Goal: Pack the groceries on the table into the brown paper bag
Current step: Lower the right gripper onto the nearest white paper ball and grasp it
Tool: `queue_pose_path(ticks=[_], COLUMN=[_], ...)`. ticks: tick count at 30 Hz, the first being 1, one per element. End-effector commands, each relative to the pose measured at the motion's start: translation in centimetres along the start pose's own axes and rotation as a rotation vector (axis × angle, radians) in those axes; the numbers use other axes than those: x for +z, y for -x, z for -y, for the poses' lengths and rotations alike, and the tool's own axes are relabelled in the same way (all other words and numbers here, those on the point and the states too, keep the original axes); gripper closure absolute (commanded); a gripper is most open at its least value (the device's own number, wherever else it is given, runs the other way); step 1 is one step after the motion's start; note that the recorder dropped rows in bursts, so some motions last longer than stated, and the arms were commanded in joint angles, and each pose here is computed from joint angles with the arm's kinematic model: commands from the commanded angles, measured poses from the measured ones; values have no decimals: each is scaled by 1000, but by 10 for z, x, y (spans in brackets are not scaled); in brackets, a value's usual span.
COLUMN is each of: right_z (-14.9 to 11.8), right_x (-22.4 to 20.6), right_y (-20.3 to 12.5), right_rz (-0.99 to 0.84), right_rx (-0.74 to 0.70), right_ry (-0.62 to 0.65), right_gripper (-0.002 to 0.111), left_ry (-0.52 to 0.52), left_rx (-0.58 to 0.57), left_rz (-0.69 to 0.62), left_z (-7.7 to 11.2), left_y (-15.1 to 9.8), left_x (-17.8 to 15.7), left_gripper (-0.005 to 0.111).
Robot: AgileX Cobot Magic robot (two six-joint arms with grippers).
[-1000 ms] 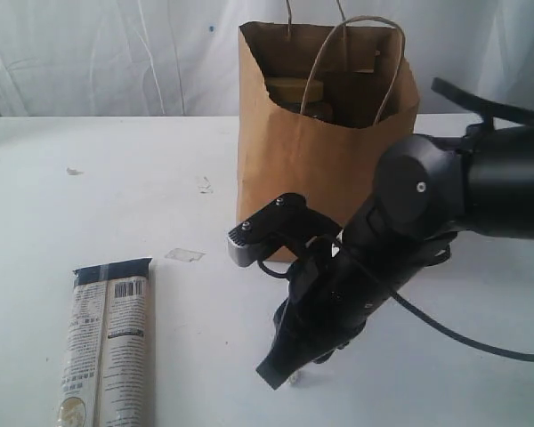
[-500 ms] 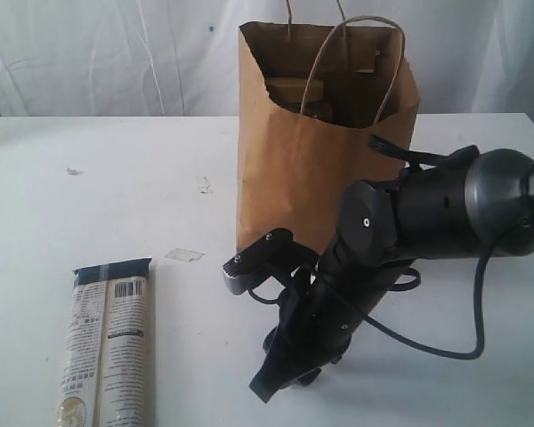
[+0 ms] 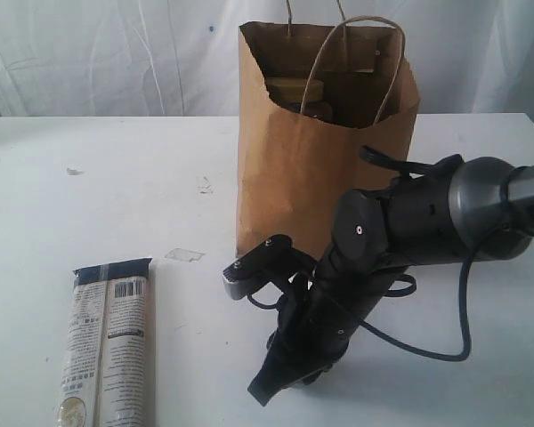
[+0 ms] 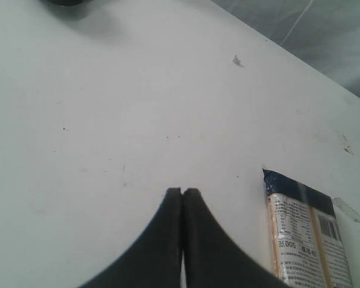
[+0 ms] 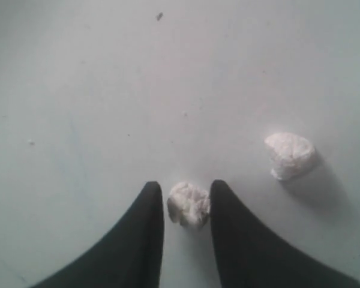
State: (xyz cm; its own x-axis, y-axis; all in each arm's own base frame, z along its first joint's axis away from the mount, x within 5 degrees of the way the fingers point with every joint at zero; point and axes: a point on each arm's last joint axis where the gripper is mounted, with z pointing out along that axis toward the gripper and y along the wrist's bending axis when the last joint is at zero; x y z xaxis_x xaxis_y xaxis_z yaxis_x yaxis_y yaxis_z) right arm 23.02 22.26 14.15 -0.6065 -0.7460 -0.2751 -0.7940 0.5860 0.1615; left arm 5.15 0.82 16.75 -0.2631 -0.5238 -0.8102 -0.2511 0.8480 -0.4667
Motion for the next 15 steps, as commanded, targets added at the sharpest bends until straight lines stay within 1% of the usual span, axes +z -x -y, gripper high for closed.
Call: queue_pose_path(ticks=[1, 5, 6, 11, 15], right_z=[-2, -5, -6, -14, -25], right_x=[-1, -15, -20, -56, -92], right_y=[-3, 3, 4, 6, 0], right_rz=[-16, 13, 27, 125, 190], right_rx=[6, 38, 34, 10, -20], right_ry=[10, 14, 13, 4, 10], right_gripper=[93, 107, 108, 108, 108], left_ry=[2, 2, 2, 2, 2], left_rx=[5, 5, 5, 5, 5], left_rz=[2, 2, 2, 2, 2], left_z=[-1, -1, -1, -1, -1], left_y=[-1, -1, -1, -1, -1], left_x=[0, 0, 0, 0, 0], left_gripper=[107, 107, 107, 107, 107])
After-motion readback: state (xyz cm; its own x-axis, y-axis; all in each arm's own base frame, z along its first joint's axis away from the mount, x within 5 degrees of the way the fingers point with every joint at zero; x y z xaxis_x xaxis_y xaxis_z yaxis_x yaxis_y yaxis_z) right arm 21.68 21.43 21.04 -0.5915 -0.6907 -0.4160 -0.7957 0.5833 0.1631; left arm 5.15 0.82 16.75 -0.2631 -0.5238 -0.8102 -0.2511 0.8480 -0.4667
